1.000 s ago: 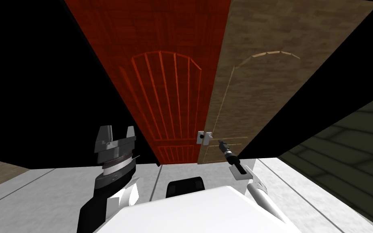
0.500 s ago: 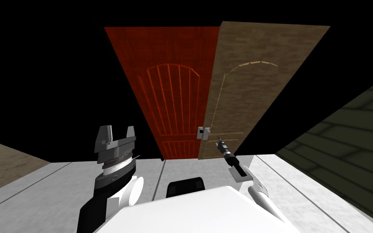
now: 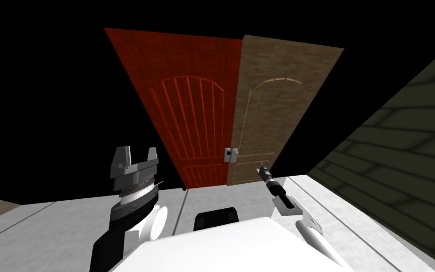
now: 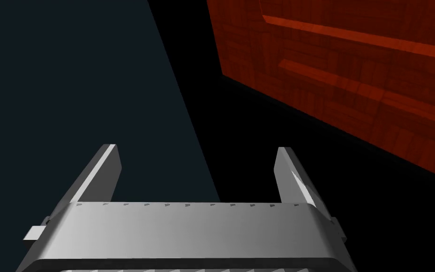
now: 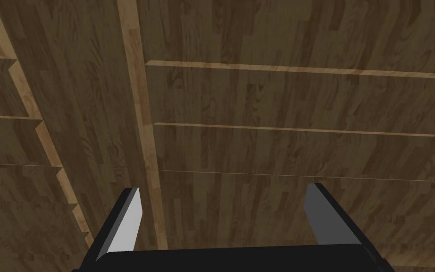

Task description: Pull the door open

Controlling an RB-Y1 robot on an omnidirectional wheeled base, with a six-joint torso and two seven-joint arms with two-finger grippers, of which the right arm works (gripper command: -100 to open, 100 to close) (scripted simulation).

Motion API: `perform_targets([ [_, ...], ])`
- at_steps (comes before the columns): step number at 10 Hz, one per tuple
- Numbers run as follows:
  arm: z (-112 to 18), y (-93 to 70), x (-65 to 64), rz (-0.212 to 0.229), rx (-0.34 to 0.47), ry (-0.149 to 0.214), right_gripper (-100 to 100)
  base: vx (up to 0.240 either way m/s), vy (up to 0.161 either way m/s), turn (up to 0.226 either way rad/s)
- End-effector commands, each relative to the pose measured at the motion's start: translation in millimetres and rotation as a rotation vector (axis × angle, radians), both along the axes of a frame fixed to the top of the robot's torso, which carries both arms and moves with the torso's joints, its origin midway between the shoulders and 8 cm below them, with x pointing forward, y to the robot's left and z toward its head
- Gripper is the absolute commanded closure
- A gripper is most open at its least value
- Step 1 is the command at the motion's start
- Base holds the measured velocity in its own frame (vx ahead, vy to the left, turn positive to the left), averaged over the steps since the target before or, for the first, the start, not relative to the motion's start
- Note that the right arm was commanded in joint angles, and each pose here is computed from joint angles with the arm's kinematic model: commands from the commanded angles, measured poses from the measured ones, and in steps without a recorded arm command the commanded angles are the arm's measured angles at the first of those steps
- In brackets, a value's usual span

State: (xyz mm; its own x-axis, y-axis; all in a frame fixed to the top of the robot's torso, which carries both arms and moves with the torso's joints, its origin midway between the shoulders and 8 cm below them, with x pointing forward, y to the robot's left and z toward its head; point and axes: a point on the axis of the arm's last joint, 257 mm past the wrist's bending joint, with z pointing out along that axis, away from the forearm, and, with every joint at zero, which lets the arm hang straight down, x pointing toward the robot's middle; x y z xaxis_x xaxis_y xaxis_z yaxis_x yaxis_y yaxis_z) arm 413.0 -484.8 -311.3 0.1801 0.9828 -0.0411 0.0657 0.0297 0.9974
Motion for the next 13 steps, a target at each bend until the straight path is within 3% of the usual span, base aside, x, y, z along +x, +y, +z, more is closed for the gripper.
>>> perform_targets([
  [1,-2.4,-2.4,1.3,-0.011,-0.003,0.001,-100,0.194,-0.078,0.04],
  [3,1.8,10.9,11.8,0.009,0.004,-0.017,-100,0.208,0.031,0.123],
  [7,14.6,47.2,34.7,0.068,0.022,-0.063,-100,0.19,0.129,0.128],
  [8,12.9,41.2,31.2,0.058,0.018,-0.055,-100,0.092,0.063,0.022],
  [9,12.9,41.2,31.2,0.058,0.018,-0.055,100,-0.013,-0.006,-0.022],
  [13,12.9,41.2,31.2,0.058,0.018,-0.055,100,-0.022,-0.011,0.01],
])
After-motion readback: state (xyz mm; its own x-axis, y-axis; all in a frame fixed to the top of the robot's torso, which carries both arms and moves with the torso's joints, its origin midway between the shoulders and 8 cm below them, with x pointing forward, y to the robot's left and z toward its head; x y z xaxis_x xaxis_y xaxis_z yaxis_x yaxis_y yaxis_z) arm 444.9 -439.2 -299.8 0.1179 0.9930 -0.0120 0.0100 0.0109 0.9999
